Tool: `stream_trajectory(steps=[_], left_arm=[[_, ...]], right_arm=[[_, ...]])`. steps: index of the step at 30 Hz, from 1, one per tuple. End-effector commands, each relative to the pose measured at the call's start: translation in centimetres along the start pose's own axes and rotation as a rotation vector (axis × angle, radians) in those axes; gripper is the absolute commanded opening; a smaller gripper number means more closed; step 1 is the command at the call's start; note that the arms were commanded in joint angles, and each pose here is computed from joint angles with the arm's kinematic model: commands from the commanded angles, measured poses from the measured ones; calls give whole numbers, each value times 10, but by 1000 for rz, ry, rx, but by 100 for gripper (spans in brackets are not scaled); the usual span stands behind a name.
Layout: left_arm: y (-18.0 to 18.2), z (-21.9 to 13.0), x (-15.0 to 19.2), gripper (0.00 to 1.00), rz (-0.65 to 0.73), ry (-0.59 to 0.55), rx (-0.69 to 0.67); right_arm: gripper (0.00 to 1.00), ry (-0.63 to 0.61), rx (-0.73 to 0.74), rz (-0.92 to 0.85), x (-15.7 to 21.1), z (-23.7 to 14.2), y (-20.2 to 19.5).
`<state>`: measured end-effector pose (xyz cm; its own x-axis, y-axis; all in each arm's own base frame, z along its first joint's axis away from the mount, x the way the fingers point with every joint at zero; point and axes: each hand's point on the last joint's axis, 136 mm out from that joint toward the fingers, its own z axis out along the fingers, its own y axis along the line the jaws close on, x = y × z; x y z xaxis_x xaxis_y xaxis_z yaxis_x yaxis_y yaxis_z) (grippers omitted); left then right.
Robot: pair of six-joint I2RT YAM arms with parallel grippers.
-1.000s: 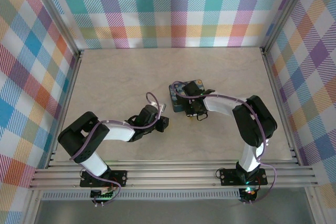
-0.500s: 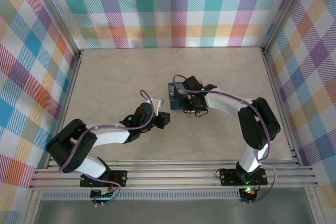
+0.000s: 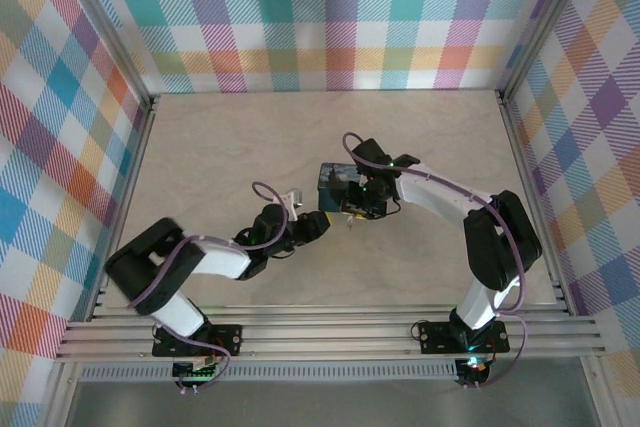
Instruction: Unlock a padlock with a key
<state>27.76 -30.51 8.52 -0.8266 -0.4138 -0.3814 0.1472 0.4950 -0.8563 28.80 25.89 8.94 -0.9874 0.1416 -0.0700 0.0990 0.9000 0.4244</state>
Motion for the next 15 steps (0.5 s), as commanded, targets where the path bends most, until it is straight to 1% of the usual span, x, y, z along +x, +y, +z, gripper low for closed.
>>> stream_trajectory(steps=[1,4,7,10,15], left_arm=[[-48,13,-6,28,-94,-26,249],[-47,25,-2,27,-115,-40,269],[-54,29,1,27,-83,-52,274],[-53,26,-1,27,-81,-72,268],[-36,15,-1,27,-97,-104,217]], right_arm=[[0,40,-84,71,0,-15,22],[0,66,-102,88,0,-14,26],[0,82,-106,100,1,-13,26],[0,90,-101,112,1,-13,23],[0,87,-97,128,-3,-14,18]])
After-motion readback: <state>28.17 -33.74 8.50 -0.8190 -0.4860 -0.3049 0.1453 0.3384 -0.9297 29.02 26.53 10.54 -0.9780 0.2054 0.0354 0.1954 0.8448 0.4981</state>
